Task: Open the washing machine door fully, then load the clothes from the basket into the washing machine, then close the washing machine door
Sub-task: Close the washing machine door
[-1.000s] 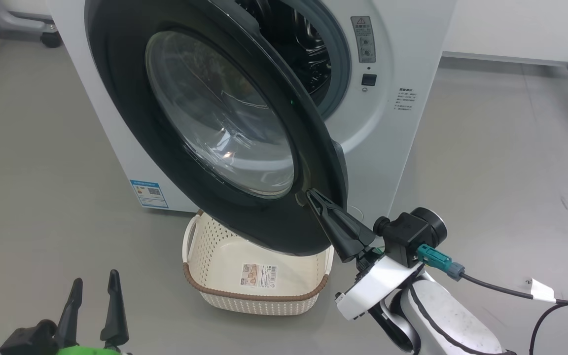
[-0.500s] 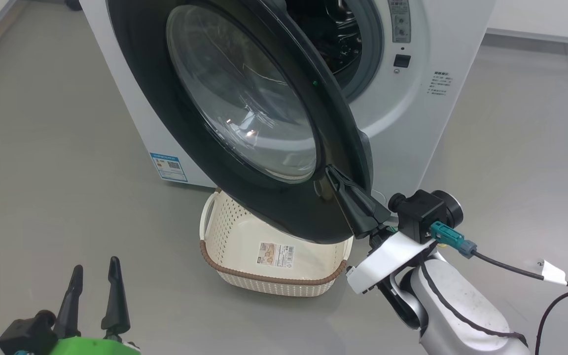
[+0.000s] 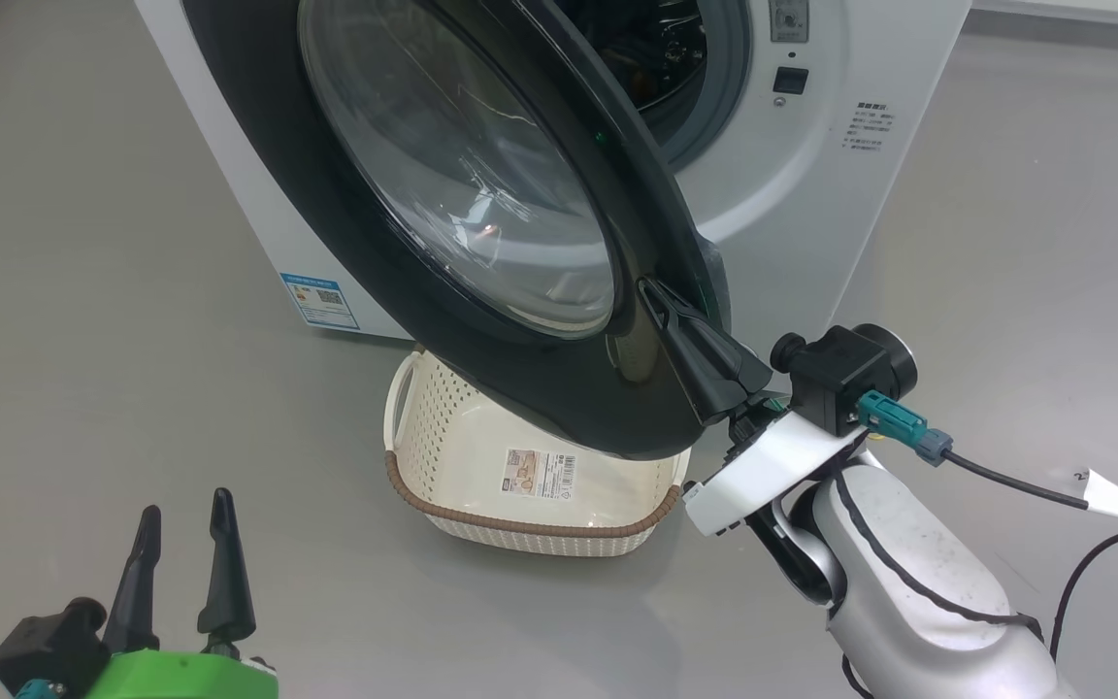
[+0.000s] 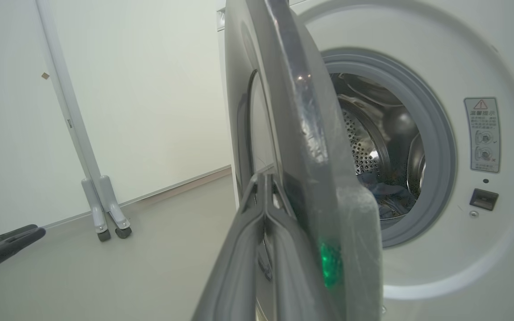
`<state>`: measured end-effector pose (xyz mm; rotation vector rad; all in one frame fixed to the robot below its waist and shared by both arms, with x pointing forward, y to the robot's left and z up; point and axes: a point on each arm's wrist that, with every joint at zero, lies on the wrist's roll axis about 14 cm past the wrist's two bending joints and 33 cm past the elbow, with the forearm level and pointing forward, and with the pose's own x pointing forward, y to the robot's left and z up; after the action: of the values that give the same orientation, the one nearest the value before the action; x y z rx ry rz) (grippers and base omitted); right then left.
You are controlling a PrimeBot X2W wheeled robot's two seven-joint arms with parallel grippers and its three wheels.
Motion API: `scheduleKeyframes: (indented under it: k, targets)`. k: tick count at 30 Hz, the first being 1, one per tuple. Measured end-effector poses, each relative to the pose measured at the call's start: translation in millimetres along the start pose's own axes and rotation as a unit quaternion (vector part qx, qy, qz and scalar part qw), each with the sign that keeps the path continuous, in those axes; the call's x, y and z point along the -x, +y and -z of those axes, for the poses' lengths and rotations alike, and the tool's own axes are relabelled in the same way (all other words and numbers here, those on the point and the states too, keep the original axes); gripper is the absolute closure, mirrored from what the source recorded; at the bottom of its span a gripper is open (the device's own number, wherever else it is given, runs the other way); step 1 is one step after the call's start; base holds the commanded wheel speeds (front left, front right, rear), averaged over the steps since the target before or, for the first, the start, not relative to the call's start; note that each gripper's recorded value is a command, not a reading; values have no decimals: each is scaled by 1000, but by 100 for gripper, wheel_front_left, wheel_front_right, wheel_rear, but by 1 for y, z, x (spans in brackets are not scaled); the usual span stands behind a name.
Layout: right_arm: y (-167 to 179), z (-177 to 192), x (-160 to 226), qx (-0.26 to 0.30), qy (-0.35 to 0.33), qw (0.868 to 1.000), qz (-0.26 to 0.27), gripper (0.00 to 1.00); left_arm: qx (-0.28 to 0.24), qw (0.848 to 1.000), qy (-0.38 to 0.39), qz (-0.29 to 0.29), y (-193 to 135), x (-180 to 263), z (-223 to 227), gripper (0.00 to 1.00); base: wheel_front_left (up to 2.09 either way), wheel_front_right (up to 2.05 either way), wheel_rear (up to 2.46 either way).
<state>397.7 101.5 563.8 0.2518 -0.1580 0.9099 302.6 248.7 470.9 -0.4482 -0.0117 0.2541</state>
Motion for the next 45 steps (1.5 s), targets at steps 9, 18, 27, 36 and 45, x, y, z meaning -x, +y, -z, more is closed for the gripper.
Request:
scheduleKeyframes:
  k: [9, 18, 27, 36, 45]
  targets:
    - [-21, 0, -3, -1, -5, 1000, 19, 100, 2, 1000, 9, 11, -10, -11, 6, 0, 0, 0, 0]
    - [-51, 1, -16, 4, -15, 999, 38, 100, -2, 1000, 21, 17, -16, -26, 14, 0, 0, 0, 0]
    - [-92, -4, -31, 33, -30, 997, 56, 100, 2, 999, 40, 28, -27, -40, 28, 0, 0, 0, 0]
    - [-130, 2, -53, 73, -31, 995, 54, 100, 5, 997, 46, 65, -53, -63, 36, 0, 0, 0, 0]
    - [-181, 2, -81, 107, -48, 991, 70, 100, 17, 997, 50, 62, -54, -85, 43, 0, 0, 0, 0]
